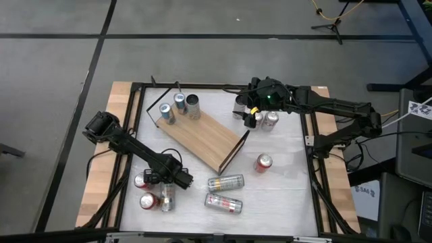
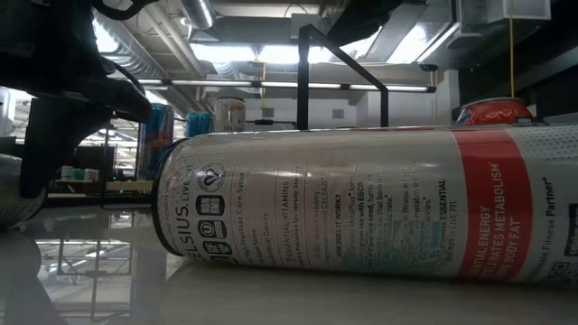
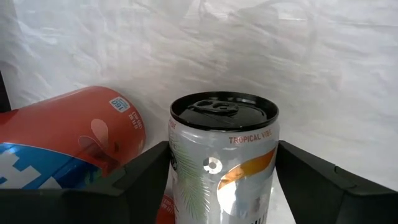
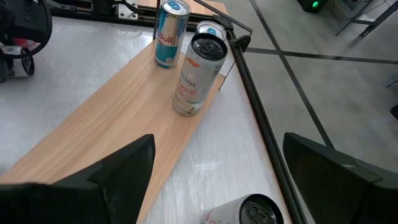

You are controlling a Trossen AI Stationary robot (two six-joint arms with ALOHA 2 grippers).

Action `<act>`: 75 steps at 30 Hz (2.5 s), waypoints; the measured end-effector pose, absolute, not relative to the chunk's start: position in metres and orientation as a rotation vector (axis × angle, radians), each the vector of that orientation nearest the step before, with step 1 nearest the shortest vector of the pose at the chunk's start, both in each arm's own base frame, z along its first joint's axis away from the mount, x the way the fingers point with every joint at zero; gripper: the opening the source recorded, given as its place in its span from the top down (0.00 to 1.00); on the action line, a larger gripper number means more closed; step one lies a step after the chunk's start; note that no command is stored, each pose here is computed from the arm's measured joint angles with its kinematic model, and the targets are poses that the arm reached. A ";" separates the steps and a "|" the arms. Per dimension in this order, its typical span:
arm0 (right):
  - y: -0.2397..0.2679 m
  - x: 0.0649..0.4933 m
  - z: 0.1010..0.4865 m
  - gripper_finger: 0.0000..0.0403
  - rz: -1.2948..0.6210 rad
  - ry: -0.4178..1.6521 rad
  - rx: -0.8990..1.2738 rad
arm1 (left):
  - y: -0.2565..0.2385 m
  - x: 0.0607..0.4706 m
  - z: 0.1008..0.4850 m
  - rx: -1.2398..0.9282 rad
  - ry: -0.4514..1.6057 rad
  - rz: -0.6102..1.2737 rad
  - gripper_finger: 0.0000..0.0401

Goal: Place canned beverage on shelf
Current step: Put the left white-yellow soda can aligned with the white-yellow soda can on the shelf

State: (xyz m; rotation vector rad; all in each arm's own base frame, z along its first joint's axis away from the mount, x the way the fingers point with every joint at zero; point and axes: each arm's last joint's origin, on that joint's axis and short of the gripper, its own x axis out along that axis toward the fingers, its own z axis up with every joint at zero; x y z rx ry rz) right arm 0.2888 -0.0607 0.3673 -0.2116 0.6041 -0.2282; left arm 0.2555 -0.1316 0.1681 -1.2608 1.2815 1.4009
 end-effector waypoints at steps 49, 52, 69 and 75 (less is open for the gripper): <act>-0.061 0.289 0.367 0.13 -0.228 0.604 -0.212 | -0.131 0.254 0.159 -1.221 1.320 1.484 0.31; -0.061 0.289 0.367 0.13 -0.228 0.604 -0.211 | -0.131 0.254 0.159 -1.219 1.318 1.483 0.35; -0.061 0.289 0.367 0.13 -0.228 0.604 -0.212 | -0.128 0.251 0.173 -1.245 1.224 1.437 0.38; -0.061 0.289 0.367 0.13 -0.228 0.603 -0.212 | -0.123 0.251 0.179 -1.235 1.133 1.442 0.38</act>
